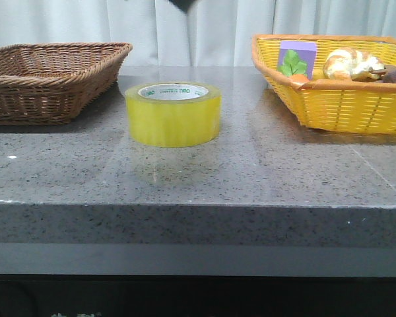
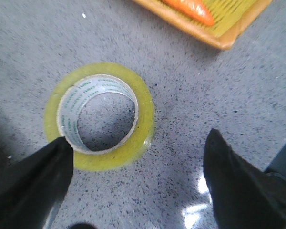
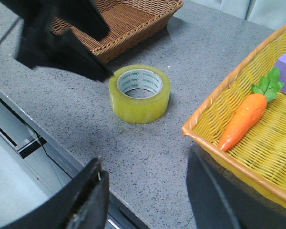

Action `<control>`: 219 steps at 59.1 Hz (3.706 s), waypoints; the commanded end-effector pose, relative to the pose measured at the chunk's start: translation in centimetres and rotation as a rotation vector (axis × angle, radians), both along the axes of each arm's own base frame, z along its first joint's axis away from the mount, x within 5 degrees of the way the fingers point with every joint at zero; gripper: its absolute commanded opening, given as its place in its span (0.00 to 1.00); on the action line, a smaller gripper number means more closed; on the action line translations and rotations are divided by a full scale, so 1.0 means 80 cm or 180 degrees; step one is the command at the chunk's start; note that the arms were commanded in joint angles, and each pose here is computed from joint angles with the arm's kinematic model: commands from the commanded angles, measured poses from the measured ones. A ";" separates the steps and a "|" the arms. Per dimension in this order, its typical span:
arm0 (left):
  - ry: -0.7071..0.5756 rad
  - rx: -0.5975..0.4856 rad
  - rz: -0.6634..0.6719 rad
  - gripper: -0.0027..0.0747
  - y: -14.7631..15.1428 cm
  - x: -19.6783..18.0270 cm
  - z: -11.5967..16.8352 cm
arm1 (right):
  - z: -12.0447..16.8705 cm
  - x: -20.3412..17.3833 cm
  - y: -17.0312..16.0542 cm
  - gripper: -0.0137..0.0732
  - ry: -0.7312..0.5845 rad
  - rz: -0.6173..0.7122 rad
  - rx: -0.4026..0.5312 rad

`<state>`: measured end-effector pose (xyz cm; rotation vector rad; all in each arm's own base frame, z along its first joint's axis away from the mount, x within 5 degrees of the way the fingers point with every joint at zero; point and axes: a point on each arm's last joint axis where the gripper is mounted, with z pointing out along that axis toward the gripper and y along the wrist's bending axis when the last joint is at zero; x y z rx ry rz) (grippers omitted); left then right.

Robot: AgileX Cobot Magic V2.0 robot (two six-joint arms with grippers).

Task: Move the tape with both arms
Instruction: 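Lower the left gripper over the tape roll and grasp its rim, then lift the tape roll with the left gripper and carry it to the brown basket, then release the tape roll into the brown basket and raise the left gripper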

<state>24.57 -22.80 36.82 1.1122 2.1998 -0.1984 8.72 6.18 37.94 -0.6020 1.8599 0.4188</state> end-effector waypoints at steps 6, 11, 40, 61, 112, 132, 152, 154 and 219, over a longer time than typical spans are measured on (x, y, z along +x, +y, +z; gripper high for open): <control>-0.0021 0.0083 -0.0018 0.77 -0.028 0.032 0.004 | 0.017 0.001 0.000 0.62 -0.0261 -0.0027 0.0179; 0.0047 0.0191 -0.0055 0.77 -0.042 0.047 -0.009 | 0.017 0.001 0.000 0.62 -0.0261 -0.0027 0.0179; 0.0444 0.0560 -0.0047 0.76 -0.078 0.085 -0.076 | 0.017 0.001 0.000 0.62 -0.0261 -0.0027 0.0179; 0.0606 0.0694 -0.0039 0.36 -0.077 0.083 -0.083 | 0.017 0.001 0.000 0.62 -0.0261 -0.0027 0.0179; -0.0316 0.0042 0.0223 0.18 -0.016 0.037 0.088 | 0.017 0.001 0.000 0.62 -0.0261 -0.0027 0.0179; -0.0440 0.0051 0.0808 0.18 0.059 0.067 0.108 | 0.017 0.001 0.000 0.62 -0.0261 -0.0027 0.0179; -0.0141 0.0275 0.1491 0.18 0.132 0.144 0.060 | 0.017 0.001 0.000 0.62 -0.0261 -0.0027 0.0179; -0.0105 0.0300 0.1522 0.18 0.135 0.150 0.054 | 0.017 0.001 0.000 0.62 -0.0261 -0.0027 0.0179; 0.0251 -0.0051 0.1671 0.62 0.154 0.182 0.028 | 0.017 0.001 0.000 0.62 -0.0261 -0.0027 0.0179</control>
